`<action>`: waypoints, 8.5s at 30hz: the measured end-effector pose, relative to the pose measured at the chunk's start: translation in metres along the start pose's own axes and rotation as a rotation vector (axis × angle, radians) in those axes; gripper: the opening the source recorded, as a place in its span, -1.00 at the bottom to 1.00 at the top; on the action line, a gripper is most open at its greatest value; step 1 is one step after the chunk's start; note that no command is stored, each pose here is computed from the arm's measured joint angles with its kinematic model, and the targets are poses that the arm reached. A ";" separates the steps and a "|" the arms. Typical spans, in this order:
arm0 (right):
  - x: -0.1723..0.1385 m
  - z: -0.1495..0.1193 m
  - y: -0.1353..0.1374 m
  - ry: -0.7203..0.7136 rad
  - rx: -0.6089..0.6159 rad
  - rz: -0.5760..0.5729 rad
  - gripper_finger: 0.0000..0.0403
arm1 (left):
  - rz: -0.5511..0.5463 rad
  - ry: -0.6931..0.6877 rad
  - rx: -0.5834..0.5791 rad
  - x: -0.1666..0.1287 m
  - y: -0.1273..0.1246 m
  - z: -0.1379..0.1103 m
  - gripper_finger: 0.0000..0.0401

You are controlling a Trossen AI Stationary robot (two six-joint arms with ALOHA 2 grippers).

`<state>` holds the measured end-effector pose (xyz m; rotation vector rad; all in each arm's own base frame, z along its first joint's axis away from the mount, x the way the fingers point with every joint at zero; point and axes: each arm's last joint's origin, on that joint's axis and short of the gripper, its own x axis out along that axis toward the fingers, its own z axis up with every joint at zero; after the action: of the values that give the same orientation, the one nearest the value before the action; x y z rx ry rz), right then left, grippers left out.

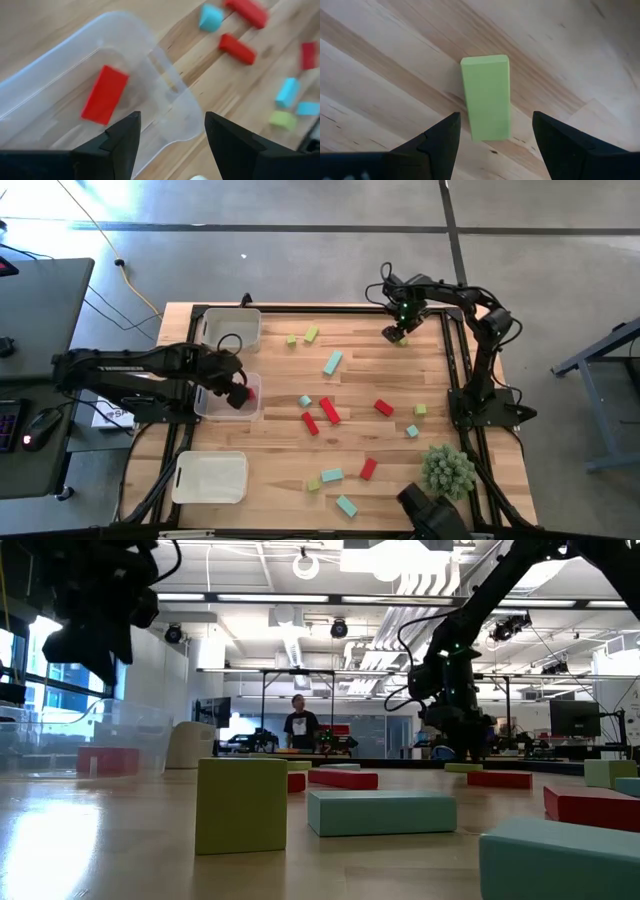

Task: Sort & place blocks by color
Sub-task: Put the light green block into the gray bin

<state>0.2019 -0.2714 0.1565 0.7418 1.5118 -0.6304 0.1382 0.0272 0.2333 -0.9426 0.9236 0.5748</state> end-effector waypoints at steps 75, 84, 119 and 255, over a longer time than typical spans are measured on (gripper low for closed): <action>-0.051 -0.047 0.196 -0.145 -0.228 0.500 -0.52 | -0.298 -0.495 0.352 -0.028 -0.027 0.031 0.04; -0.072 -0.060 0.266 -0.395 -0.337 0.737 -0.52 | -0.309 -0.509 0.370 -0.029 -0.028 0.032 0.04; -0.126 -0.074 0.325 -0.935 -0.274 1.117 -0.52 | -0.690 -0.666 0.120 -0.052 -0.051 0.047 0.40; -0.099 -0.007 0.223 -0.829 -0.263 0.717 0.15 | 0.423 -0.544 -0.251 0.014 0.109 0.127 -0.45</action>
<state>0.3702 -0.1318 0.2652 0.6402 0.4859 -0.1341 0.1136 0.1918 0.2091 -0.7506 0.5593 1.2615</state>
